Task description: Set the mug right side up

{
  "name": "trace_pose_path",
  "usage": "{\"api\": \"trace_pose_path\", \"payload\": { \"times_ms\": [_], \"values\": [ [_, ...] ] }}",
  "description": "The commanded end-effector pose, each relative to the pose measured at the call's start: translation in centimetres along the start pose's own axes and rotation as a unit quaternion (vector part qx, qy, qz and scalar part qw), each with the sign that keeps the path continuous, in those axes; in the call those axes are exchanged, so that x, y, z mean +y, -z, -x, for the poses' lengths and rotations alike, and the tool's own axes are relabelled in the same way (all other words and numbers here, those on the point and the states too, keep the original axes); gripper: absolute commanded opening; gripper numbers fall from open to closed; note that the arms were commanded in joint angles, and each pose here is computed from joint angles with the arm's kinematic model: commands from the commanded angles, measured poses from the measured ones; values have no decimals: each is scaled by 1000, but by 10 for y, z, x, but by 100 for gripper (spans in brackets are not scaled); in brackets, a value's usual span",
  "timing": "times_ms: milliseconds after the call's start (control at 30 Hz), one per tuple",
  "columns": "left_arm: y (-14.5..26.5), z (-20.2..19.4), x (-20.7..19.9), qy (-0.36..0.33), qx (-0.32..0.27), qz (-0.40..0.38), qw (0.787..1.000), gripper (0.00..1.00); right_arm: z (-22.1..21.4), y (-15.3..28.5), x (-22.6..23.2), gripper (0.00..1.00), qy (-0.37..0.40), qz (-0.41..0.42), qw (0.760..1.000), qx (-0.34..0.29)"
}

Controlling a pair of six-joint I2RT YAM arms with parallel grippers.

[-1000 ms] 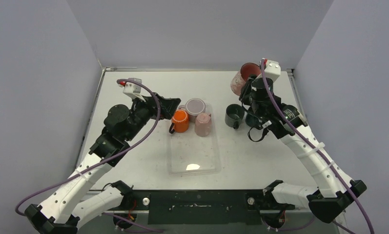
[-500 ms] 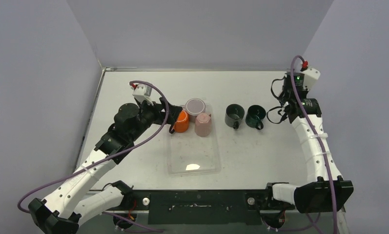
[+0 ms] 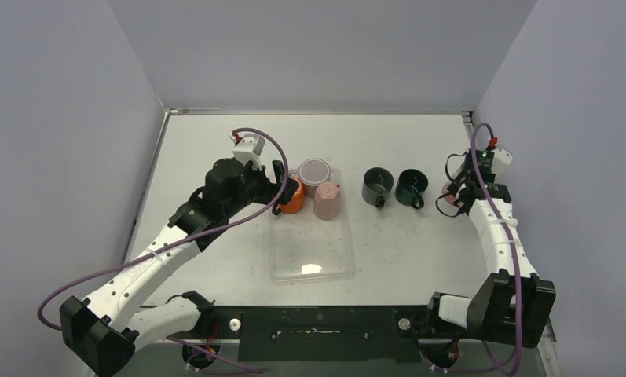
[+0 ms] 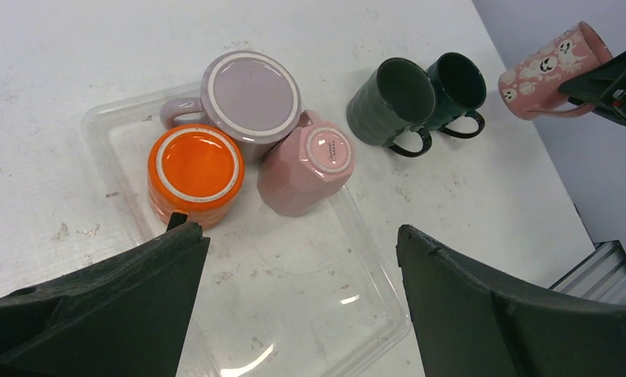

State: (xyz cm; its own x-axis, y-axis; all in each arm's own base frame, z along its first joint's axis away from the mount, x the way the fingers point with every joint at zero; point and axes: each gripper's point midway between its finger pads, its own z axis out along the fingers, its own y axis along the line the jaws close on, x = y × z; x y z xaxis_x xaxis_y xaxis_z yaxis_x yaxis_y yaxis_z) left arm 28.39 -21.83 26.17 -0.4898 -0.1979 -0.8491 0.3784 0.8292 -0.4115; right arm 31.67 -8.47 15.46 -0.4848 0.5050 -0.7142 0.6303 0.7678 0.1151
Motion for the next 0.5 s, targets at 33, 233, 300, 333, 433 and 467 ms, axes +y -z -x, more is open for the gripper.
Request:
{"api": "trace_pose_path", "payload": {
  "times_ms": [33,233,300,333,433,467],
  "values": [
    [1,15,-4,-10,-4,-2,1000,91,47,-2,28,5,-28,65,993,-98],
    [-2,14,-1,-13,0,2,1000,90,34,-18,25,5,-7,56,994,-90],
    [-2,13,-1,-14,1,2,1000,91,28,-20,24,5,-2,55,995,-85],
    [-3,13,0,-14,2,3,1000,91,26,-21,24,5,1,54,995,-84],
    [-4,11,1,-12,6,5,1000,91,20,-22,23,5,10,53,995,-80],
    [-4,9,1,-11,10,5,1000,91,16,-23,22,5,12,51,996,-77]
  ]
}}
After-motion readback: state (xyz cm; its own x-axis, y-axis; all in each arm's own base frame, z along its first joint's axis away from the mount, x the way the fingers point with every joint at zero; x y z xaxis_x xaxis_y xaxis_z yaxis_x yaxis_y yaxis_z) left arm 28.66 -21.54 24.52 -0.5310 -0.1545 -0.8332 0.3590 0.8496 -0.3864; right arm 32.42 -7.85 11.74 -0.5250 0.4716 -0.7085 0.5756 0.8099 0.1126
